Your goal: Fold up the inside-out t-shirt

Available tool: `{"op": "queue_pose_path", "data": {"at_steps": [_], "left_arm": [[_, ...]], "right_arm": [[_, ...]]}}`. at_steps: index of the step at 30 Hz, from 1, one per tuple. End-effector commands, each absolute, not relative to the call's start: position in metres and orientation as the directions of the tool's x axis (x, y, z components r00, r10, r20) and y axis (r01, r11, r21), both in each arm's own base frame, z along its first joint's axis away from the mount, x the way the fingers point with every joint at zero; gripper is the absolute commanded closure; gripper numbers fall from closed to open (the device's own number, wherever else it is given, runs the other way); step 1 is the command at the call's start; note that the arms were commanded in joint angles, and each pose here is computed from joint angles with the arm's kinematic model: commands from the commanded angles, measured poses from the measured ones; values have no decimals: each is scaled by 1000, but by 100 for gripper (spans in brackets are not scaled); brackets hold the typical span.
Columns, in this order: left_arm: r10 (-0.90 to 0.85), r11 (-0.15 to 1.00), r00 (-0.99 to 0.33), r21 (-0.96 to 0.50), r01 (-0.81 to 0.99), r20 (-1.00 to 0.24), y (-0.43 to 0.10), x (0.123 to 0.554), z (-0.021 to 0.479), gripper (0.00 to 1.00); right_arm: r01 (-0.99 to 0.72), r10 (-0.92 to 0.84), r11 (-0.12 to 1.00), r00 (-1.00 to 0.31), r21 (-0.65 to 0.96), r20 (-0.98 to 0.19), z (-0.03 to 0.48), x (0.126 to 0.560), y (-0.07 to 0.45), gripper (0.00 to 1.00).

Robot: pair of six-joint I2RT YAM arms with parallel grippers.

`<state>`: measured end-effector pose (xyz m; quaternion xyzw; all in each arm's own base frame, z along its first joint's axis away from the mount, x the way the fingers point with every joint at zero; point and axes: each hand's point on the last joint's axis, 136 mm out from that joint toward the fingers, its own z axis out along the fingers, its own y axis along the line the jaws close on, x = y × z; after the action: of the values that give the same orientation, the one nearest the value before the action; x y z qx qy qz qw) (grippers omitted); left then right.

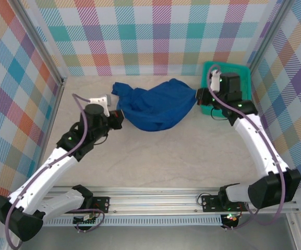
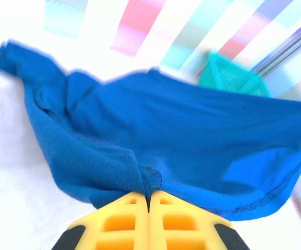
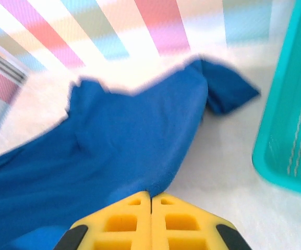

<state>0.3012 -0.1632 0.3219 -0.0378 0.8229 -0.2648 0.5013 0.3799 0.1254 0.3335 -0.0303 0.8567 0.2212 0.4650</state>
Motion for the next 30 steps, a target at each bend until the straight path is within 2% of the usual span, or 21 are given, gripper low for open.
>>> {"op": "queue_pose_path", "data": {"at_steps": [1, 7, 10, 15, 19, 23, 27, 30], "left_arm": [[-370, 855, -307, -451, 256, -877, -146, 298, 399, 100], [-446, 840, -55, -439, 320, -893, -121, 277, 502, 100], [-420, 871, 41, -390, 298, -907, -106, 268, 535, 100], [-323, 939, 137, -298, 172, -936, -72, 254, 568, 100], [-280, 960, 190, -269, 77, -941, -48, 243, 581, 100], [-221, 975, 135, -222, 10, -966, -51, 264, 564, 100], [-181, 980, 67, -186, -72, -981, -55, 315, 543, 100], [-260, 962, 52, -263, -73, -964, -46, 354, 542, 100]], "right_arm": [[-340, 154, 887, -419, 313, -895, 407, 361, 124, 100], [-434, 204, 855, -224, 285, -953, 503, 332, 123, 100], [-470, 220, 844, -137, 259, -966, 541, 311, 121, 100], [-478, 223, 854, -22, 206, -975, 584, 272, 108, 100], [-487, 223, 852, 12, 190, -975, 596, 248, 104, 100], [-441, 204, 872, -65, 212, -977, 570, 274, 104, 100], [-360, 179, 909, -114, 209, -977, 543, 335, 105, 100], [-352, 194, 911, -91, 214, -977, 550, 377, 112, 100]]}}
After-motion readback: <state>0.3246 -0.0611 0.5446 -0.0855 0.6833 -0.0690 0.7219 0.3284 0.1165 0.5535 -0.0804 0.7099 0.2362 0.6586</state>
